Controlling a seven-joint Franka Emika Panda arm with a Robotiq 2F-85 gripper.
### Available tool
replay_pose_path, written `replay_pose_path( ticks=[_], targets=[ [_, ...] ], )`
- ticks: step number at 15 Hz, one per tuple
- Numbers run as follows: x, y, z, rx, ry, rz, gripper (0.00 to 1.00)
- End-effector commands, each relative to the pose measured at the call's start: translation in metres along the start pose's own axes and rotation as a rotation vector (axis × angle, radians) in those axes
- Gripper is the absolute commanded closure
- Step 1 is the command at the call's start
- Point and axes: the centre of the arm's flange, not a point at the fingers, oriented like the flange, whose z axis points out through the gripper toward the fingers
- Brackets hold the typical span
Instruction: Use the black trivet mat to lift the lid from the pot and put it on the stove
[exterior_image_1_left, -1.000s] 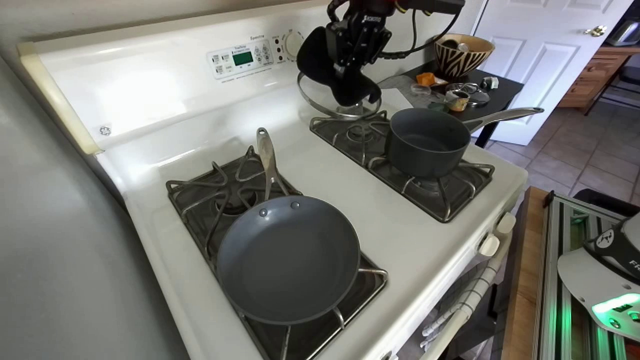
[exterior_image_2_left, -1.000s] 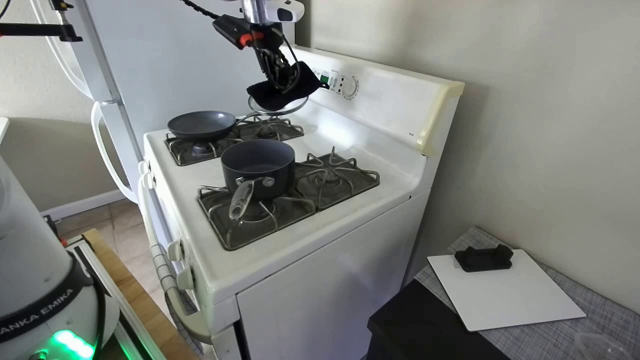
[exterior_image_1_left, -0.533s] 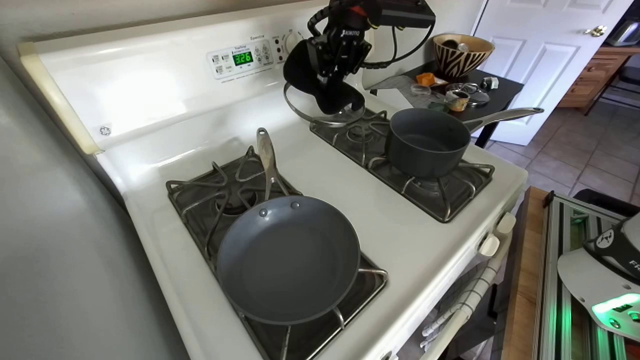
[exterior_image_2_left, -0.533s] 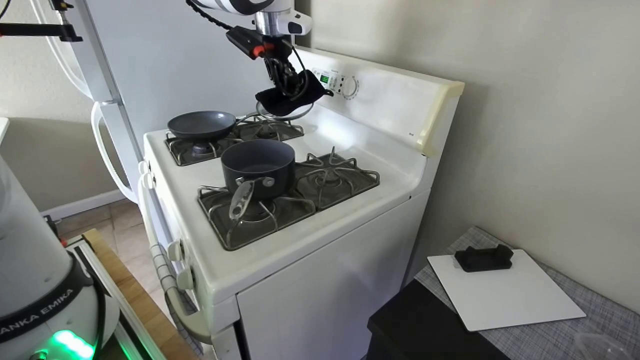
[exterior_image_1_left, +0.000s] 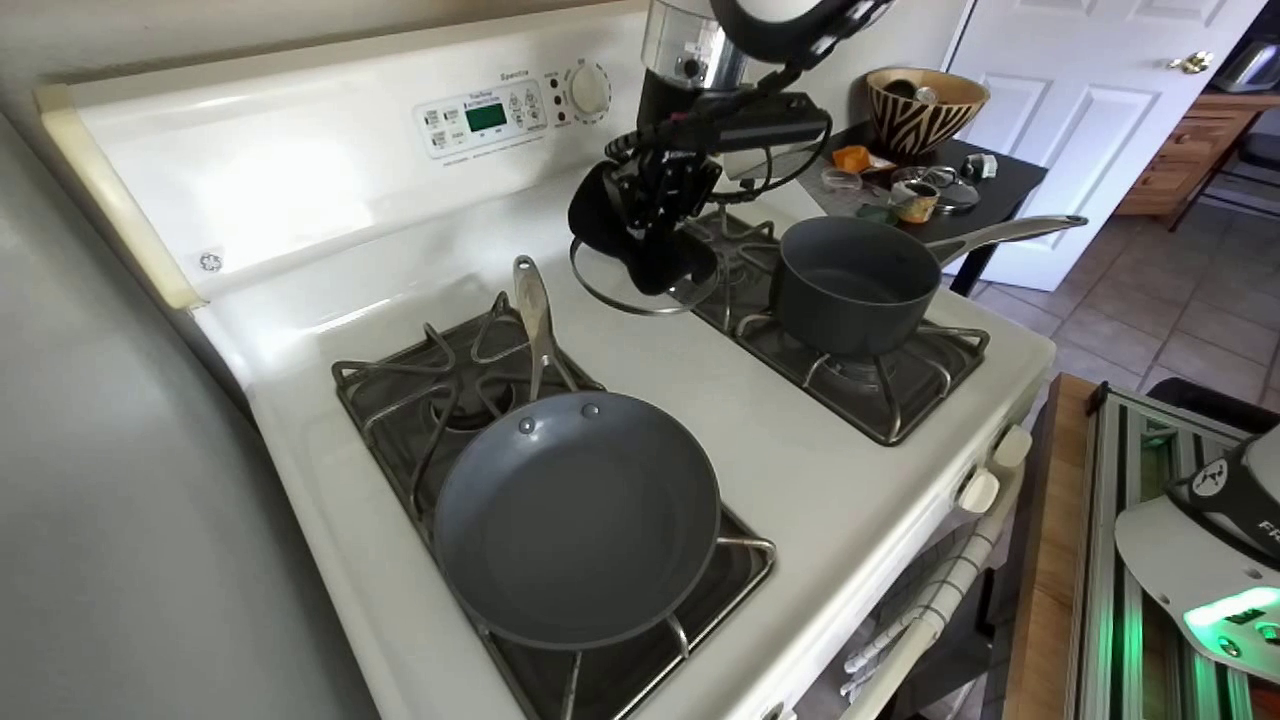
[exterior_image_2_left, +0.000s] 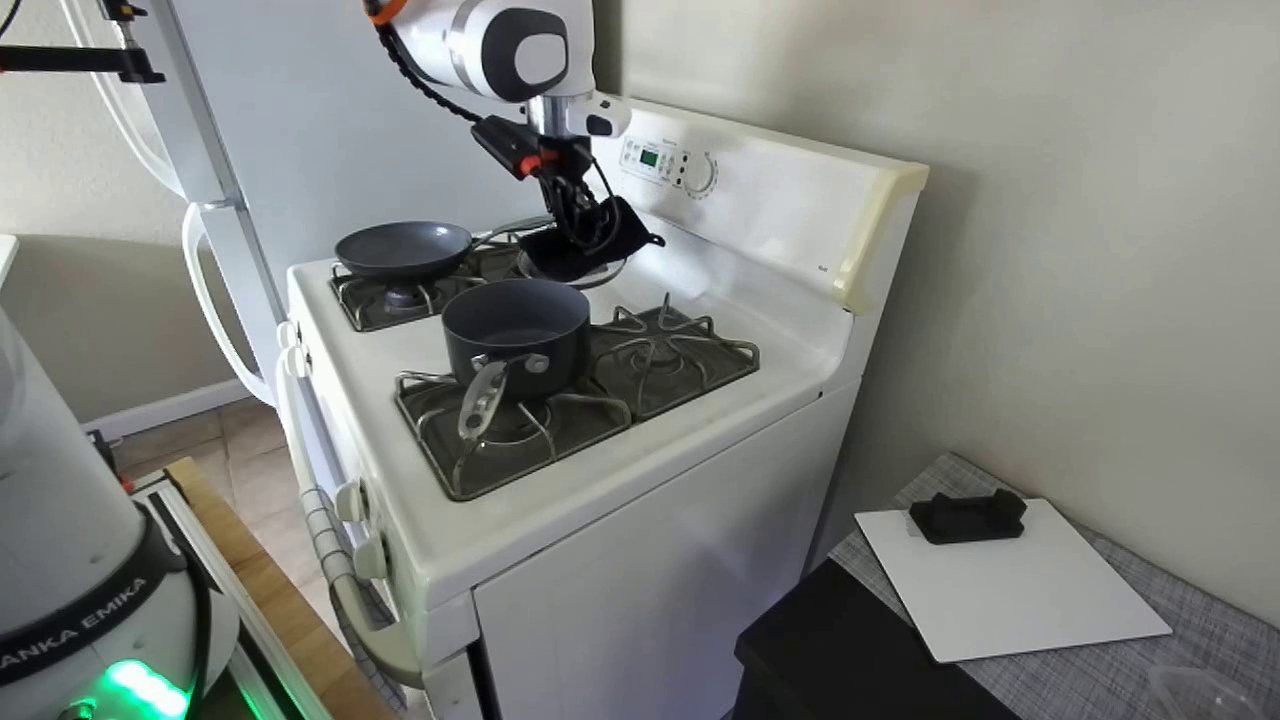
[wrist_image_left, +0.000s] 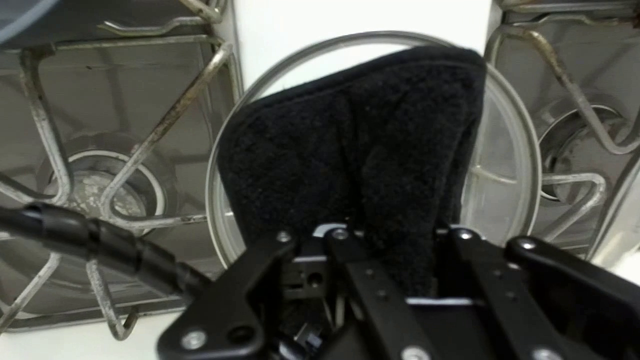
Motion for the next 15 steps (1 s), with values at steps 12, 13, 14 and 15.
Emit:
replay_pose_path(
  ticks=[12,13,14,15],
  targets=[
    [0.026,-0.02,0.072,-0.036,-0.036,-0.015,0.96],
    [0.027,-0.021,0.075,-0.042,-0.042,-0.017,0.96],
    [0.027,-0.022,0.078,-0.047,-0.047,-0.019,0.96],
    [0.028,-0.023,0.081,-0.052,-0.047,-0.022,0.96]
  ],
)
